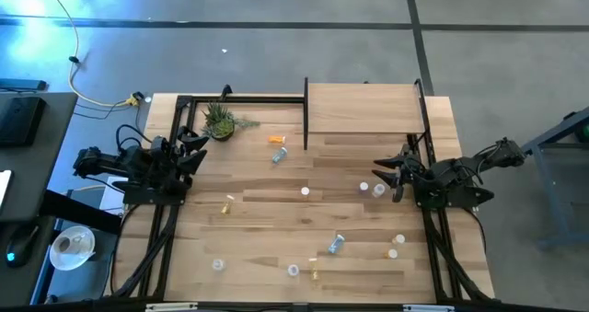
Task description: Pick and place medicine bottles onto shelf by color
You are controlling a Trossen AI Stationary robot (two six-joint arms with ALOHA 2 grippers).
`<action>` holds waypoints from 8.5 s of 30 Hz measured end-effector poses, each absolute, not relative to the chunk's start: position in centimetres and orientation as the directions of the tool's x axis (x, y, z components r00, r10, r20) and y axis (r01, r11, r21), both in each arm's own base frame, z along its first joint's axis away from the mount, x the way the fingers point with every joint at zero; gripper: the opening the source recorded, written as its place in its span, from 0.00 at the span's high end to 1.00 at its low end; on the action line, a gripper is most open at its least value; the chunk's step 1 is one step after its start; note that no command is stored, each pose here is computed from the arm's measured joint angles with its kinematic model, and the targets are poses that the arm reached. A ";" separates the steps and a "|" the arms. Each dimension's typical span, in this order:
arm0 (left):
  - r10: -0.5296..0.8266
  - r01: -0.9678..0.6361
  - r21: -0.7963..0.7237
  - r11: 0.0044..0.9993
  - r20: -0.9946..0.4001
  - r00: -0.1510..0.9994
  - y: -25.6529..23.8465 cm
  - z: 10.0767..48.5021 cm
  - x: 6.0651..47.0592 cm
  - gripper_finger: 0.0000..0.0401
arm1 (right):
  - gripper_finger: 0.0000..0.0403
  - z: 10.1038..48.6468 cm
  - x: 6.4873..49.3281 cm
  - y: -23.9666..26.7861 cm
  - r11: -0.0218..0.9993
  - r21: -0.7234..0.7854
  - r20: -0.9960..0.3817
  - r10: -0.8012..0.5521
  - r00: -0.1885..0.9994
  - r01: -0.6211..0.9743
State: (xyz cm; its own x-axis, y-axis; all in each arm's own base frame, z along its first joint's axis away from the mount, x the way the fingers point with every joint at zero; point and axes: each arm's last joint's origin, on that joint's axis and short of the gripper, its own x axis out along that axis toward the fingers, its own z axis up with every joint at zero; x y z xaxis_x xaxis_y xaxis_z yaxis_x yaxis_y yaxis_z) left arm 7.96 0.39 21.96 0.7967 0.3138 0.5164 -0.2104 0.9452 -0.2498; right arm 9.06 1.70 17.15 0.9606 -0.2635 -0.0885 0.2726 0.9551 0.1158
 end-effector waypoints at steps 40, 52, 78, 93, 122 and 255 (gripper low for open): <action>0.314 -0.210 -0.250 0.945 0.516 0.797 0.4 22.0 8.0 0.51 | 0.64 17.1 9.1 1.7 0.955 0.116 -0.089 -0.263 0.961 0.273; 0.314 -0.211 -0.250 0.945 0.516 0.797 0.4 22.0 8.0 0.51 | 0.64 17.1 9.1 1.7 0.955 0.115 -0.089 -0.263 0.961 0.273; 0.314 -0.210 -0.250 0.945 0.516 0.797 0.4 22.0 8.0 0.51 | 0.64 17.2 9.1 1.7 0.955 0.116 -0.088 -0.264 0.961 0.273; 0.314 -0.210 -0.250 0.945 0.516 0.797 0.4 22.0 8.0 0.51 | 0.64 17.2 9.0 1.5 0.921 0.191 -0.083 -0.329 0.941 0.339; 0.314 -0.210 -0.250 0.945 0.517 0.797 0.4 22.0 8.0 0.51 | 0.51 20.3 8.6 1.1 0.864 0.300 0.094 -0.449 0.888 0.405; 0.343 -0.276 -0.221 0.936 0.379 0.859 0.4 20.6 8.7 0.51 | 0.74 20.2 20.4 2.8 0.860 0.165 -0.835 -0.138 0.532 0.483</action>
